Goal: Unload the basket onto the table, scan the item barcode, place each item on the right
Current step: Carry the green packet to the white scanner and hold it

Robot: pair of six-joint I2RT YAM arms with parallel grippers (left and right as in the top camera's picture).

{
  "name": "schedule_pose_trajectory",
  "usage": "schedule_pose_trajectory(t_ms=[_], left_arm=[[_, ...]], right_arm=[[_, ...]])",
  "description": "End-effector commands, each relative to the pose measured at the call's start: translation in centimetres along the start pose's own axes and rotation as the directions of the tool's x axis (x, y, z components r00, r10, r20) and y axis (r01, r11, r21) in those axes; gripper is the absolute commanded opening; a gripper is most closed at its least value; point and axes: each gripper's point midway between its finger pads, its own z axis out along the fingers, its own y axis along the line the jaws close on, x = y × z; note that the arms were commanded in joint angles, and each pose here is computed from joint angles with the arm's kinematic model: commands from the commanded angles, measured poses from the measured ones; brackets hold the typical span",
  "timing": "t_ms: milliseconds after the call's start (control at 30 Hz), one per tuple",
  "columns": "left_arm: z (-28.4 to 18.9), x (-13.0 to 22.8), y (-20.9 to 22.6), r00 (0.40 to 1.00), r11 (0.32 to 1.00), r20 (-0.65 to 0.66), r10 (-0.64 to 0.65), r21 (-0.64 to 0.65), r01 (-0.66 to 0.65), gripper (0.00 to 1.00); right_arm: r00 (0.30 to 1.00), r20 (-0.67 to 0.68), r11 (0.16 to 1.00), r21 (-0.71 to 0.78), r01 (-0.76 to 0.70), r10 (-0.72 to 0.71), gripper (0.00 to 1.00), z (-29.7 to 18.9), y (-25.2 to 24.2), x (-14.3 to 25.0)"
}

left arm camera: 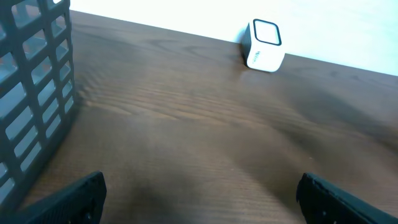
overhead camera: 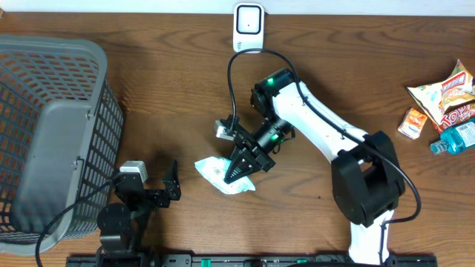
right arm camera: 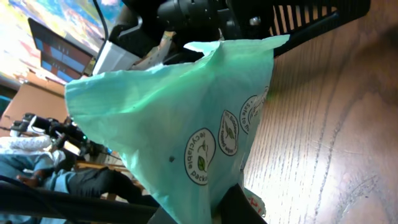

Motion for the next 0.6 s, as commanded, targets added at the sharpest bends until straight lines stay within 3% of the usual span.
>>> schedule_pose_trajectory(t_ms=[0,133,233,300,367,433,567], left_arm=[[0.2,1.2,0.0,0.999,1.0,-0.036,-0.015,0.006,0.015,0.98],[0.2,1.2,0.0,0.999,1.0,-0.036,-0.015,0.006,0.015,0.98],[0.2,1.2,0.0,0.999,1.0,-0.036,-0.015,0.006,0.015,0.98],[0.2,1.2,0.0,0.999,1.0,-0.036,-0.015,0.006,0.015,0.98],[0.2,1.2,0.0,0.999,1.0,-0.036,-0.015,0.006,0.015,0.98],[0.2,1.2,0.0,0.999,1.0,-0.036,-0.015,0.006,0.015,0.98],[0.2,1.2,0.0,0.999,1.0,-0.036,-0.015,0.006,0.015,0.98]], right_arm=[[0.999,0.03,0.999,0.012,-0.03,0.03,0.01,-0.6,1.2,-0.8],[0.996,-0.082,0.99,0.136,-0.025,0.037,0.01,-1.2,-2.0,0.9],[0.982,-0.159,0.938,0.344,-0.041,0.101,0.01,-2.4,-6.7,1.7],[0.957,-0.112,0.785,0.602,-0.148,0.266,0.01,-5.0,-11.7,1.8],[0.914,0.064,0.467,0.844,-0.264,0.401,0.01,-9.7,-16.3,1.9],[0.923,0.112,0.294,0.928,-0.231,0.369,0.01,-12.9,-18.2,1.3],[0.96,0.153,0.038,0.985,-0.167,0.234,0.01,-18.9,-20.3,-1.2]])
